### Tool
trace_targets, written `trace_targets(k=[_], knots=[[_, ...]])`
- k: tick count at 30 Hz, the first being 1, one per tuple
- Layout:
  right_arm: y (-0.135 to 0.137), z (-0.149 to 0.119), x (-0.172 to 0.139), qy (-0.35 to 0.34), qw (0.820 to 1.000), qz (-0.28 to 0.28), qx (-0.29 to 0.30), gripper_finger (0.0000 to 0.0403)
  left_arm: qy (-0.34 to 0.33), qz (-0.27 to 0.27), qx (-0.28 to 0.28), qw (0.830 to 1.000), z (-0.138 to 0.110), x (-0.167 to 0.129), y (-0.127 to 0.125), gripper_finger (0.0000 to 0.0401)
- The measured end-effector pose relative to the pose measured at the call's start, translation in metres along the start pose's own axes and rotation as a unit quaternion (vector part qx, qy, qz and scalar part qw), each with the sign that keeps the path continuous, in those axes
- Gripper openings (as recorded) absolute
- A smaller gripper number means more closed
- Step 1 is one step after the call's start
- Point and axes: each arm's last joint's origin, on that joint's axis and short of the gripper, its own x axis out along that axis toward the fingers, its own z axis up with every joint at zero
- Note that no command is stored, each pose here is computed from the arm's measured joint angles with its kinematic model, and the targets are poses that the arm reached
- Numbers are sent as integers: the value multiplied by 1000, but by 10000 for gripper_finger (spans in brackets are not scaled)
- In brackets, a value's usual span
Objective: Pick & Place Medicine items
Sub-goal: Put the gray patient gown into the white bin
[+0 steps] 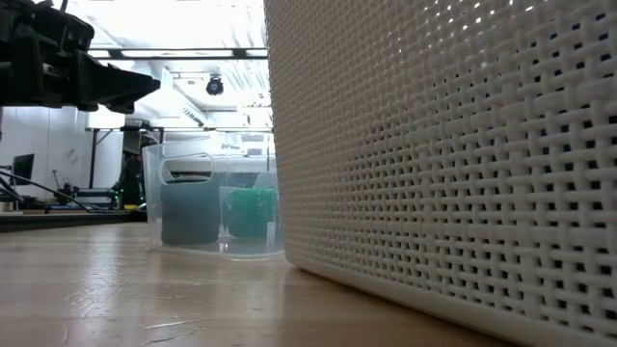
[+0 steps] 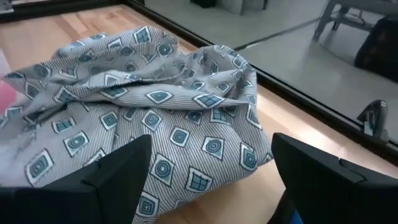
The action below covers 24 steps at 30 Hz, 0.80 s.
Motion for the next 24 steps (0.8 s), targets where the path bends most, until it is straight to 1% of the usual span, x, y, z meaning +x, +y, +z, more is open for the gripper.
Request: trace_targets(k=[4,6,10,13,15,19,24], knots=[[0,-12,5,-11,1000,1,-8,329,0,0,-1,1000,0,0,0,118],[0,-17,7,-27,1000,3,-13,331,0,0,-1,1000,0,0,0,118],[1,-20,10,-71,997,10,-20,351,0,0,0,1000,0,0,0,118],[4,-20,15,-60,997,10,-53,365,0,0,0,1000,0,0,0,118],[5,-20,18,-45,997,6,-59,367,0,0,0,1000,0,0,0,118],[6,-11,27,-37,999,-20,-34,368,1,0,0,1000,0,0,0,118],[11,6,37,-33,996,-26,-79,368,1,0,1,1000,0,0,0,118]])
